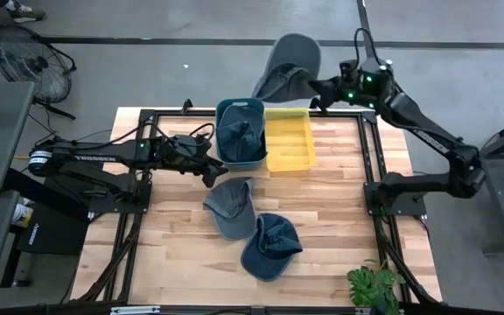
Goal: Pick & Place hat
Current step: Put the right gray cap into the yellow bin
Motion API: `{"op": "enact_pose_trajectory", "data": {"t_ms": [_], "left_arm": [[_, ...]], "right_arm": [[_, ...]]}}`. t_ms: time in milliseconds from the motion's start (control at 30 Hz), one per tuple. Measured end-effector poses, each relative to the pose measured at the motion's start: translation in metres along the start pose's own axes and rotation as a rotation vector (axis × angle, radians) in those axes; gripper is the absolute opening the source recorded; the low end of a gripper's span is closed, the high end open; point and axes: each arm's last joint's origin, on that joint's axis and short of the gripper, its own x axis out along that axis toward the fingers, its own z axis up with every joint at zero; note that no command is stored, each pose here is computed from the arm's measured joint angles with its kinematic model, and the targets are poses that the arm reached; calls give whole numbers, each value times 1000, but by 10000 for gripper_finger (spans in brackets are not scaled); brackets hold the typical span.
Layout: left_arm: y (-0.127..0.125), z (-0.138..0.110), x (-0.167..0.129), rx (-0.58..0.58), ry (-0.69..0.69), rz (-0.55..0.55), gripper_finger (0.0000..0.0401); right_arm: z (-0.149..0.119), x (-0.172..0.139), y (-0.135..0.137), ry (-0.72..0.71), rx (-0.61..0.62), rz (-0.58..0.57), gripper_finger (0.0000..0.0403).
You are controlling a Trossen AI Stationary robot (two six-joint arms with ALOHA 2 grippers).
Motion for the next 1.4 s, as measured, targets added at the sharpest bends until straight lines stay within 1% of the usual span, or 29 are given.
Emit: {"op": "enact_pose_trajectory", "data": {"t_ms": [167, 300, 433, 733, 867, 1033, 1400], "left_arm": [[0, 0, 0, 0, 0, 0, 191], [0, 0, 0, 0, 2, -2, 191], [0, 0, 0, 1, 6, -6, 191], [0, -1, 0, 1, 11, -2, 191], [0, -1, 0, 2, 14, 0, 191], [0, -1, 0, 1, 14, 0, 191], [0, -1, 0, 1, 25, -13, 191]], "right_arm": [[-4, 20, -32, 131, 95, -28, 24], [-8, 29, -55, 232, 161, -33, 24], [-9, 34, -71, 281, 202, -19, 24], [-11, 34, -87, 325, 240, -49, 24], [-17, 34, -93, 378, 270, -81, 24], [-26, 35, -97, 456, 274, -110, 24], [-39, 43, -108, 557, 301, -142, 23]]}}
